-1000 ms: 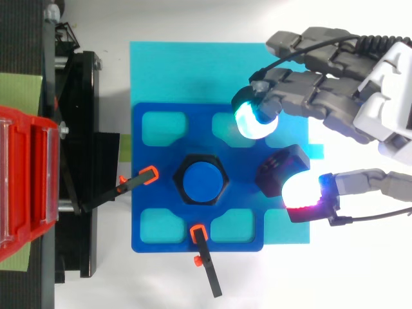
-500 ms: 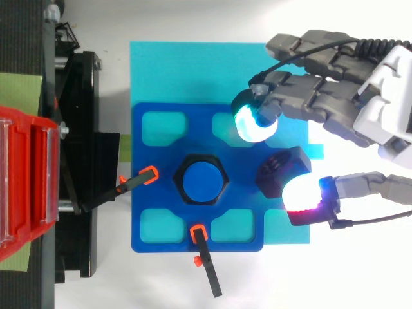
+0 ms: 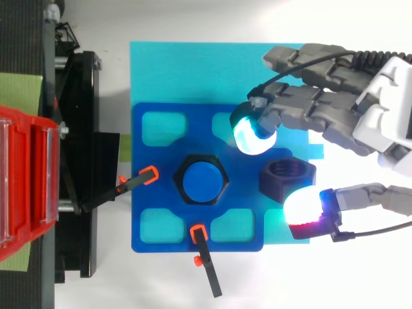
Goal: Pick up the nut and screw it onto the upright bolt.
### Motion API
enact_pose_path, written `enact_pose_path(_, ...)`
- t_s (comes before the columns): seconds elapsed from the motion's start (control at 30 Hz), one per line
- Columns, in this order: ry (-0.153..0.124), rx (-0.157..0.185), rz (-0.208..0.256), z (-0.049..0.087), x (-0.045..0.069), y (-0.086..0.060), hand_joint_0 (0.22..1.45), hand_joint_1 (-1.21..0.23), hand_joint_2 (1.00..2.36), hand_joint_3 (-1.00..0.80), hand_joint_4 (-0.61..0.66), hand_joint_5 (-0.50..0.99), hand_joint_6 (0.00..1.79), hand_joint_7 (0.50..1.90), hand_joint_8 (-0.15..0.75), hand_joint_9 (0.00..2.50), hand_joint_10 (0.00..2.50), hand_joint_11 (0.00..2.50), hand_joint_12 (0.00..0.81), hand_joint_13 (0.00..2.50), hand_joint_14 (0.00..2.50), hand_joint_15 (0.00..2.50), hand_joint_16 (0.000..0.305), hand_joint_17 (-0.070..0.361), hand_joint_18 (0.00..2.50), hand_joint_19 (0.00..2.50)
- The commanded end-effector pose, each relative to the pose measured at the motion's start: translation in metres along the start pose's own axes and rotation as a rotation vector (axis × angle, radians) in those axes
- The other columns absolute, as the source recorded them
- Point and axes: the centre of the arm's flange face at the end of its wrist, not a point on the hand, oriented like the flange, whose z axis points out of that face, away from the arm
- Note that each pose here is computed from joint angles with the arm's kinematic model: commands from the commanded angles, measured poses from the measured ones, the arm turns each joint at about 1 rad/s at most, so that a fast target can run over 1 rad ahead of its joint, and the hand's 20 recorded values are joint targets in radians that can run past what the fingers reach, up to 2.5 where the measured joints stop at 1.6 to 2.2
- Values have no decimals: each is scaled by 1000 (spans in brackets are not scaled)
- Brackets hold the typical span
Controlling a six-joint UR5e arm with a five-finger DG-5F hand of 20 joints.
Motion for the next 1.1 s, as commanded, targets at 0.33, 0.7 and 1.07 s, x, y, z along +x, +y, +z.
enact_pose_path(0.33, 10, 1, 0, -1, 4, -2, 419, -947, 1000, -500, 185, -191, 503, 877, 277, 454, 3, 109, 407, 173, 0, 0, 64, 144, 209, 110)
enact_pose_path(0.7, 12, 4, 1, -1, 5, -4, 394, -908, 1000, -500, 194, -193, 503, 874, 287, 443, 3, 117, 419, 165, 0, 0, 66, 149, 199, 117)
enact_pose_path(1.07, 20, 13, -7, -2, 5, -6, 359, -765, 1000, -500, 219, -194, 503, 867, 310, 451, 2, 107, 440, 170, 0, 0, 69, 156, 193, 115)
